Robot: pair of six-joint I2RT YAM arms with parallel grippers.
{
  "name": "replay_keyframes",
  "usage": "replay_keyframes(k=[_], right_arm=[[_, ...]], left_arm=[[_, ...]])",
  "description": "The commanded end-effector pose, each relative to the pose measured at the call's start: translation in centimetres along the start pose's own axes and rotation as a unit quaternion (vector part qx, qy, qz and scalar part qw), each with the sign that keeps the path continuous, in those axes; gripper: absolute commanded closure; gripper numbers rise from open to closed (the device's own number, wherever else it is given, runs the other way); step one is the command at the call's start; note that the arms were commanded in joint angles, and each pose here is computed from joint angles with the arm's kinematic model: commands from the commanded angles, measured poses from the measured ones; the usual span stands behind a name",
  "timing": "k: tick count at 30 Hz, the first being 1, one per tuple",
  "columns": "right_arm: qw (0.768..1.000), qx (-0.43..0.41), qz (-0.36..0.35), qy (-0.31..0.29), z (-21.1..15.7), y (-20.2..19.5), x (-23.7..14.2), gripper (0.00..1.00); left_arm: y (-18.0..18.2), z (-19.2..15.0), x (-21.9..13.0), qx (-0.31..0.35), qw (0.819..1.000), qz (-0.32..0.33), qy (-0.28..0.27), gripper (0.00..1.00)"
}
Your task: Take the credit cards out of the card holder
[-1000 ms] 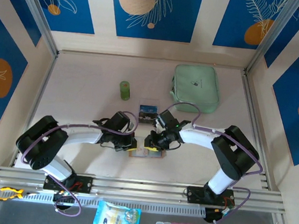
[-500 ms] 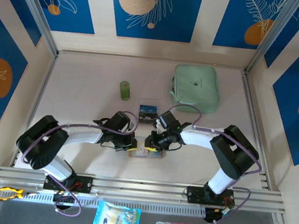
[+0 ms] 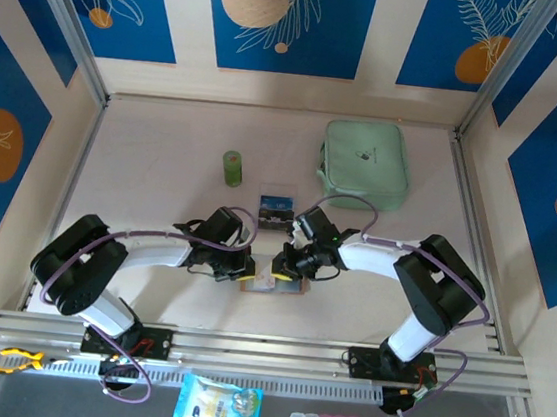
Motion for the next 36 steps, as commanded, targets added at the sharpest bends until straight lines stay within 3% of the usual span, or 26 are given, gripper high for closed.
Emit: replay_keyframes(k=[1, 23, 36], right_arm=[[1.000, 0.005, -0.016, 0.005, -0.9, -1.0, -0.8, 0.88], [0.998, -0.019, -0.055, -0.009, -0.7, -1.0, -3.8, 0.90], [0.994, -0.077, -0.075, -0.024, 0.4, 0.5, -6.4, 0.91]], left_arm=[[1.4, -0.2, 0.3, -0.002, 0.999, 0.034, 0.002, 0.97], [0.9, -0.1, 0.0, 0.000, 1.000, 0.028, -0.002, 0.97], [0.2, 0.1, -0.2, 0.005, 1.000, 0.019, -0.004, 0.95]])
Point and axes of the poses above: each hand's point on the last joint's axis, 136 mm out from that joint toward the fingers, its own x axis out along the fingers, its own y axis along the line the jaws close on, z = x × y, the point moved 1 cm from there along -x, back along the fingers, and after that the axes turned 10 degrees about -x, right-handed, at the moved point
